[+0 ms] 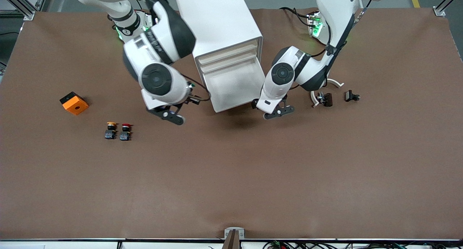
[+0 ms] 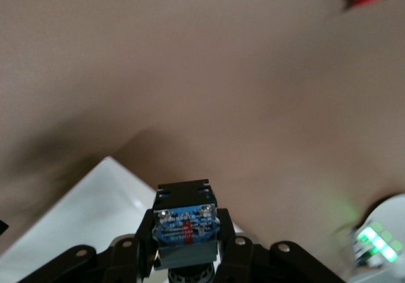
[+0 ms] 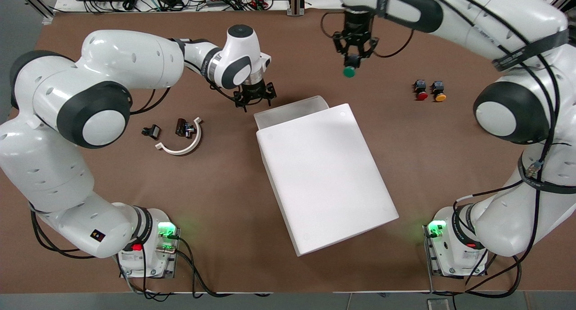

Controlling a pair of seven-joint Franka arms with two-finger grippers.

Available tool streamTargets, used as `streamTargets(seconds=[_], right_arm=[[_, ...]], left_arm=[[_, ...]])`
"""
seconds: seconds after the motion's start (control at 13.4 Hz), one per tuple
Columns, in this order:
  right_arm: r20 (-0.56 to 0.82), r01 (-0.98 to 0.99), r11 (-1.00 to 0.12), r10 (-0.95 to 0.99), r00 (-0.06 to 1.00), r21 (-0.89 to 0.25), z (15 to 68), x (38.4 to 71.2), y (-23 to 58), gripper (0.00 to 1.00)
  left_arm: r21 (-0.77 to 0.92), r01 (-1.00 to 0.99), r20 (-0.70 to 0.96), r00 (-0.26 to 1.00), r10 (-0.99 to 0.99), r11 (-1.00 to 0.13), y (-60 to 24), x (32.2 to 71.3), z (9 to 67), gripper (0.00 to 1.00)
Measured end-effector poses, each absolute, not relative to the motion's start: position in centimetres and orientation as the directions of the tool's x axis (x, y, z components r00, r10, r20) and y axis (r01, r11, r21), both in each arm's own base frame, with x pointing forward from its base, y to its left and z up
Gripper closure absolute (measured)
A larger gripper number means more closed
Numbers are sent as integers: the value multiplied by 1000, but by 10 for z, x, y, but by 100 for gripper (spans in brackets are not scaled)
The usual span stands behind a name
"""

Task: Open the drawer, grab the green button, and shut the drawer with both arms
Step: 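Carry the green button toward the button row while the left gripper withdraws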

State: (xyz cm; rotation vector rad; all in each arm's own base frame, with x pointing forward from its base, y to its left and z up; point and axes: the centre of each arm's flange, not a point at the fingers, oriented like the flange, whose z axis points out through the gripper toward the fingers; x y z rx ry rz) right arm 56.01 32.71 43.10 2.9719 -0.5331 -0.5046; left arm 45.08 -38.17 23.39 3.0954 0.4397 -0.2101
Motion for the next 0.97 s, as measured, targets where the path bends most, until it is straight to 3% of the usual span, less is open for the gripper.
streamTargets(seconds=[0.3,0.97], right_arm=[[-310,-214,-967,-247,918,135,411,586,238,59],[-185,-101,-993,-110,977,54,304,601,113,59]], left_arm=[[-2,264,-172,950,261,-964,-409,424,232,0],[9,235,-349,911,218,-972,-468,344,225,0]])
